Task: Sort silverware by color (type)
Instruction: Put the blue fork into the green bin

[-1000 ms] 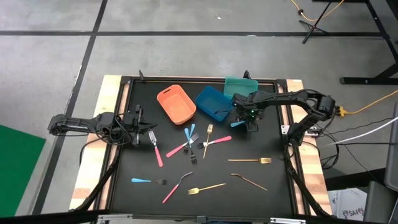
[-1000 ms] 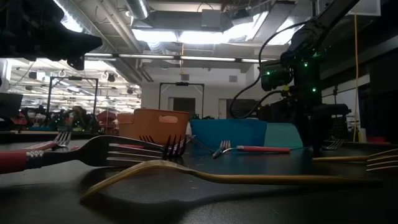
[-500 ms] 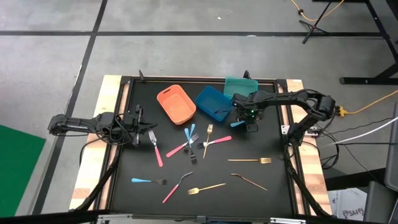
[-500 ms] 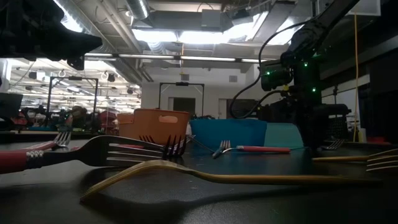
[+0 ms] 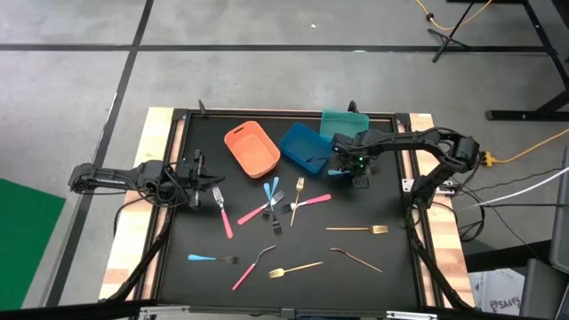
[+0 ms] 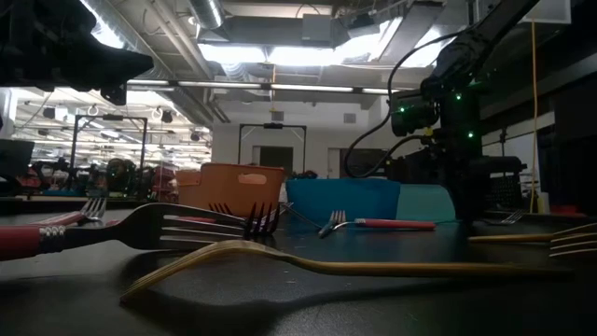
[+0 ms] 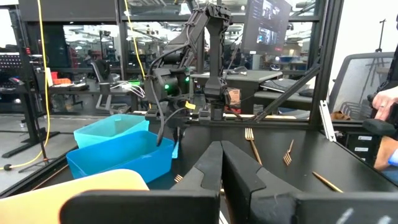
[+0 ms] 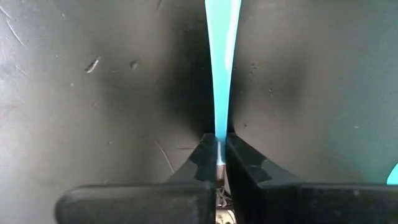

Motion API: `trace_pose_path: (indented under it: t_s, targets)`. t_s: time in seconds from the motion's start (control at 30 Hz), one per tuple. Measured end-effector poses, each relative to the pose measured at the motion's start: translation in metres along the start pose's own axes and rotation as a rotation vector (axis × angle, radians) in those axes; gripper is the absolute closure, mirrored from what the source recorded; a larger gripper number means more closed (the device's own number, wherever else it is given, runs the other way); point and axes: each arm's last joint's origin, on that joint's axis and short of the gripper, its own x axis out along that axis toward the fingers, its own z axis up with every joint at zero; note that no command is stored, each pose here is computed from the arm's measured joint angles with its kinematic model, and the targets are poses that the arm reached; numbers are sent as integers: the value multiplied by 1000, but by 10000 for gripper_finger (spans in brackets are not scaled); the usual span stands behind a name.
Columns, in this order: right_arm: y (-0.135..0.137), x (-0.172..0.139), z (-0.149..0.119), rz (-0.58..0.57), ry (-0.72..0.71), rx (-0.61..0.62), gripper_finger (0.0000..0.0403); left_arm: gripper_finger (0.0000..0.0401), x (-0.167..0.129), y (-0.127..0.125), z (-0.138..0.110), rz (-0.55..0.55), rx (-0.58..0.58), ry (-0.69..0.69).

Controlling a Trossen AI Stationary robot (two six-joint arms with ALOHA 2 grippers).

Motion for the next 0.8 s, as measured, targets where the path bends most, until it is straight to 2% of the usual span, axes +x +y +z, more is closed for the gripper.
trace_pose_path:
  t_s: [0.47, 0.8]
  targets:
    - [0, -1, -1, 4, 5, 0, 400, 401, 0, 0, 0, 0, 1, 0]
    - [1, -19, -3, 62, 113, 33, 402, 401, 0, 0, 0, 0, 1, 0]
